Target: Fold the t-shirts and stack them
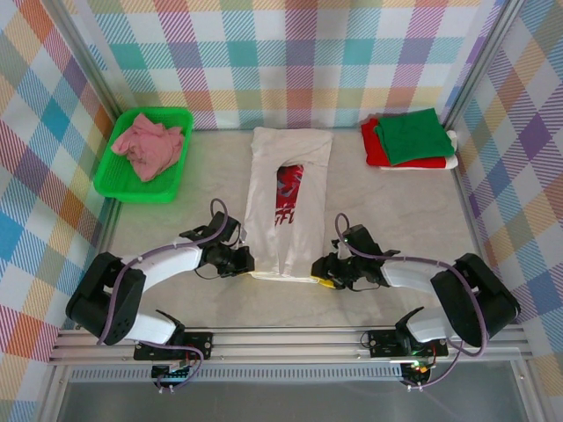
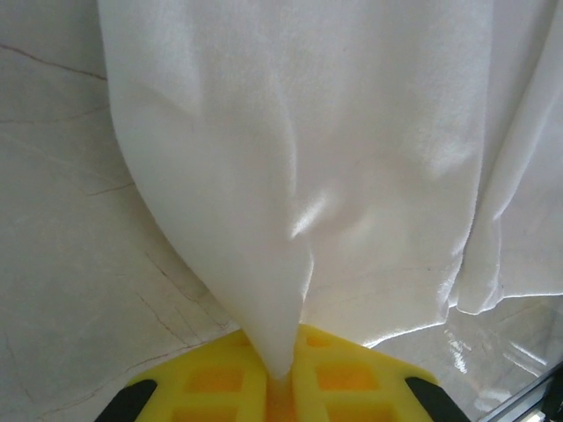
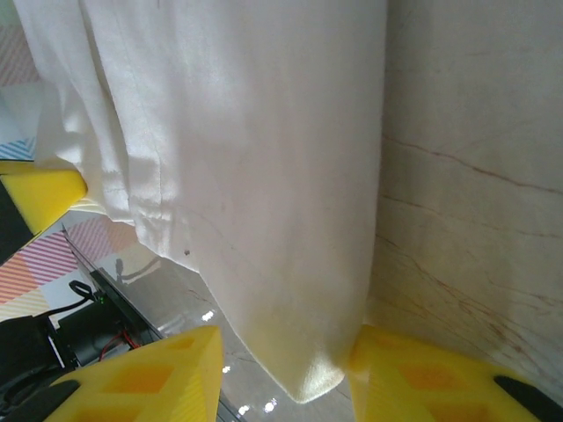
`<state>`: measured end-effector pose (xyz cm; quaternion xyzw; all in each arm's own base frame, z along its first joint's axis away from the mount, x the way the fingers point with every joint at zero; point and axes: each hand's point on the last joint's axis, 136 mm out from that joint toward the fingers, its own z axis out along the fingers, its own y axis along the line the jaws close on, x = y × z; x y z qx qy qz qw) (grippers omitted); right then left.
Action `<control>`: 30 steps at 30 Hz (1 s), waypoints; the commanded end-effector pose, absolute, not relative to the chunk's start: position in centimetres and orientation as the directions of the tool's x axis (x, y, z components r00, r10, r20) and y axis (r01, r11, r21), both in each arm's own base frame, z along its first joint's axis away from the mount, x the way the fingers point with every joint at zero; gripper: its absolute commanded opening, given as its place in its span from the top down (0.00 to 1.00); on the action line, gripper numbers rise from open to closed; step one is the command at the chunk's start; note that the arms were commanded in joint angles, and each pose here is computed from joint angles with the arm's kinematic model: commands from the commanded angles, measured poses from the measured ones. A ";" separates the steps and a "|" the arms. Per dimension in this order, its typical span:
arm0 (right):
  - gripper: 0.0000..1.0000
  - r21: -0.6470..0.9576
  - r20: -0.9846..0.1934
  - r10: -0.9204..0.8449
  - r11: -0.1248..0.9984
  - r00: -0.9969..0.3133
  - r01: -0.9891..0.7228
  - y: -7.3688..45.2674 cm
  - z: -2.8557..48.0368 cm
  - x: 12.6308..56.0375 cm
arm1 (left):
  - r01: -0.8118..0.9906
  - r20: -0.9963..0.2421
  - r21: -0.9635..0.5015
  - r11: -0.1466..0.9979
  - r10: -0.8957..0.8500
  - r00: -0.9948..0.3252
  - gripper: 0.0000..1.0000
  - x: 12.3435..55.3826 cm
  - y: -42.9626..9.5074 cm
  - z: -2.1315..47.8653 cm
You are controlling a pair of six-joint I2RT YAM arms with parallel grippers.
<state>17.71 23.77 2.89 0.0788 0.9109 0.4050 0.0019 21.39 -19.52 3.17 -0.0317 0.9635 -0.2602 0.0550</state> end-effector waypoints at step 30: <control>1.00 0.633 0.058 0.055 0.770 -0.997 0.079 21.4 2.4 12.6 | 0.052 -0.015 -0.492 0.869 0.051 -0.999 1.00 13.0 -19.9 1.2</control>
